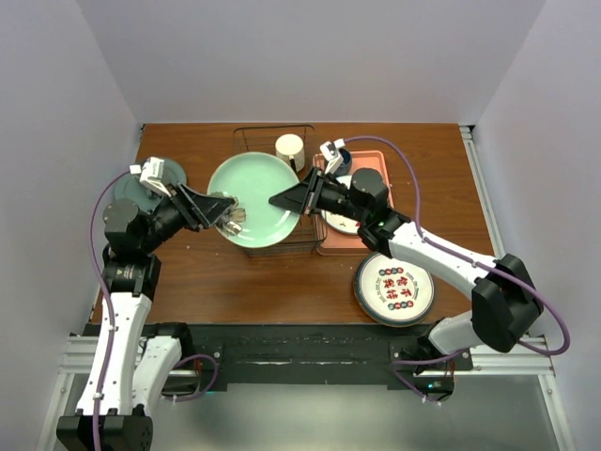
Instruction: Load the mixed dishes into the dish rack
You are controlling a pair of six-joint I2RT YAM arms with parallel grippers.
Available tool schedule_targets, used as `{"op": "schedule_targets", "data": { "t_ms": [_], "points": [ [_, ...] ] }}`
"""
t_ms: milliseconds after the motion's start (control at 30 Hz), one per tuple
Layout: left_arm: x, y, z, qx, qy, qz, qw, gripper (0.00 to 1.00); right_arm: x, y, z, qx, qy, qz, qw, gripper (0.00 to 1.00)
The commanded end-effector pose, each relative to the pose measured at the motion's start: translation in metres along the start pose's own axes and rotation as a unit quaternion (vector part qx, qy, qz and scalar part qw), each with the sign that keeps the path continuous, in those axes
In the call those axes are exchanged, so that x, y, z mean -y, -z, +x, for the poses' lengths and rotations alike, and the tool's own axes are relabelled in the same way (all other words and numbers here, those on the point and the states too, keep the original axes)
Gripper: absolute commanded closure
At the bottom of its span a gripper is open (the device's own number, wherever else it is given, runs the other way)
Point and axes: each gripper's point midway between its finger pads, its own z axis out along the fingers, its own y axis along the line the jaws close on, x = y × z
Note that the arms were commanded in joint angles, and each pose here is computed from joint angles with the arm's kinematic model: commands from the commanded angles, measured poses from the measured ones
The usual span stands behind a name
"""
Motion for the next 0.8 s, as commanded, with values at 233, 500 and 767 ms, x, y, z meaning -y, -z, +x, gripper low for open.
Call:
{"op": "schedule_targets", "data": {
  "t_ms": [233, 500, 767],
  "points": [
    [0.014, -0.002, -0.002, 0.014, -0.031, 0.055, 0.998, 0.69, -0.063, 0.017, -0.005, 0.008, -0.011, -0.104, 0.994, 1.0],
    [0.023, 0.0, 0.011, -0.032, -0.036, 0.088, 0.995, 1.0, -0.045, 0.012, 0.017, -0.055, -0.014, -0.08, 0.995, 1.0],
    [0.024, 0.009, -0.027, 0.02, -0.08, -0.004, 0.997, 1.0, 0.003, 0.018, 0.013, -0.04, 0.039, 0.058, 0.997, 0.28]
  ]
}}
